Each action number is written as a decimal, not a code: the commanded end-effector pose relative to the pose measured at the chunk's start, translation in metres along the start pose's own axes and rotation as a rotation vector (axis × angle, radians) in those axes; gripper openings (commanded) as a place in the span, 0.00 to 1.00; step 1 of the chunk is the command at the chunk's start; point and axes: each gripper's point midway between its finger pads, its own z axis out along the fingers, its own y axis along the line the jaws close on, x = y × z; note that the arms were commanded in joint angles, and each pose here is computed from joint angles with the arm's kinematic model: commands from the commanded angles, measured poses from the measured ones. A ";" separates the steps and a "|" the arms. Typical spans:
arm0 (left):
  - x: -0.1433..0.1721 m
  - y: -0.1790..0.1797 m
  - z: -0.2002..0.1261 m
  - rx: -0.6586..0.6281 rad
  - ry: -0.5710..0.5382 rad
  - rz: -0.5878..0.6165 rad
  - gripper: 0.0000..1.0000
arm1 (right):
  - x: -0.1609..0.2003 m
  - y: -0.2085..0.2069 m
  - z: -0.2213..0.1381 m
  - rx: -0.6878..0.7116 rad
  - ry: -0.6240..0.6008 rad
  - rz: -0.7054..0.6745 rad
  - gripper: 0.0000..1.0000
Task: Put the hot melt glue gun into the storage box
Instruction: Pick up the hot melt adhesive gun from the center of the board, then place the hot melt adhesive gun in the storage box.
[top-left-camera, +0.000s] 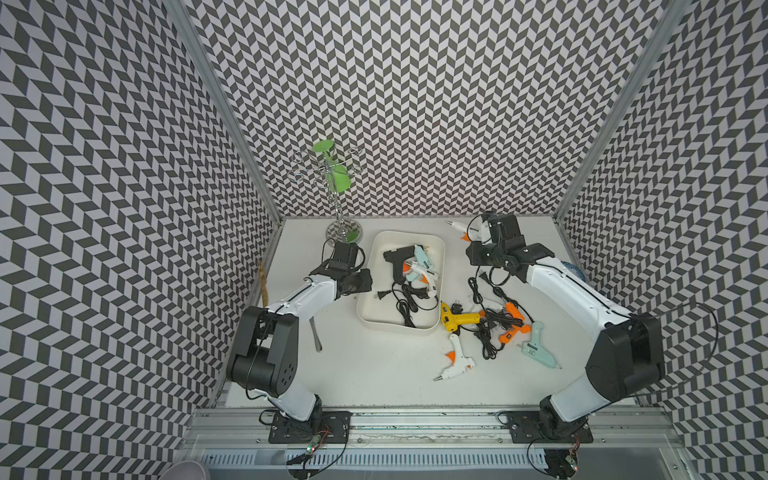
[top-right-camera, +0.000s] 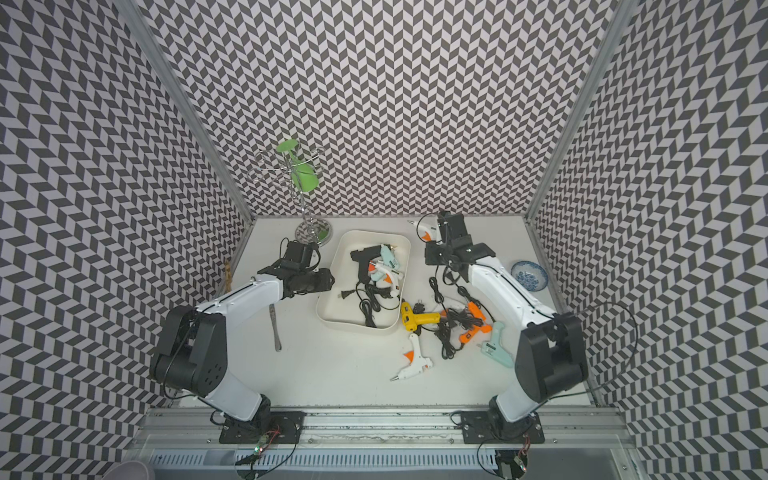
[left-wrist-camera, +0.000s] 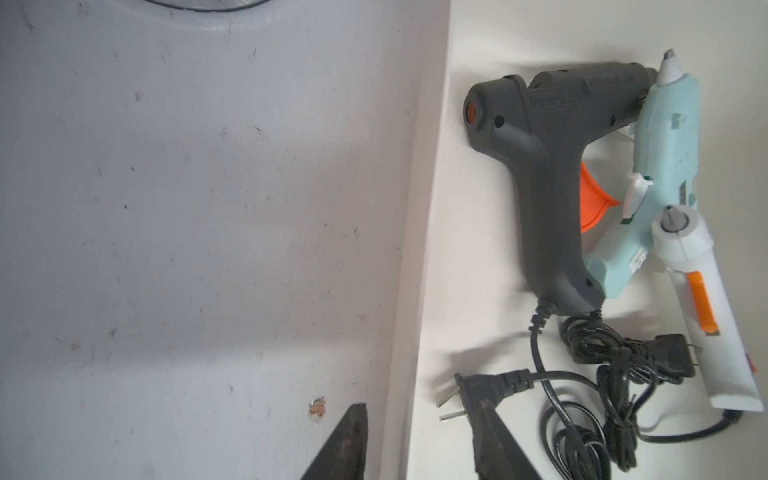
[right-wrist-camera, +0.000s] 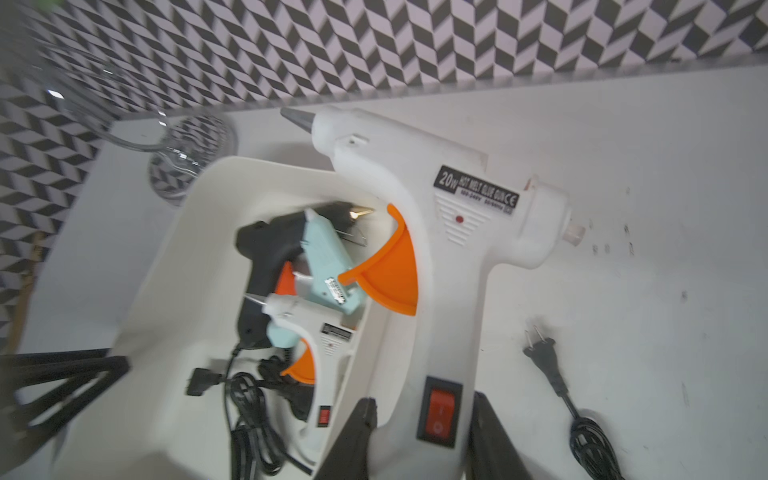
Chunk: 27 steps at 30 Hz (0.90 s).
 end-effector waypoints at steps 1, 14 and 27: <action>0.002 -0.001 0.004 0.039 0.001 -0.030 0.45 | -0.037 0.040 -0.037 -0.123 -0.110 0.008 0.24; 0.009 -0.004 0.007 0.065 0.021 -0.044 0.45 | -0.088 0.154 -0.087 -0.376 -0.236 -0.084 0.24; -0.006 0.004 -0.019 0.052 -0.047 -0.058 0.45 | -0.081 0.245 -0.068 -0.511 -0.210 -0.122 0.24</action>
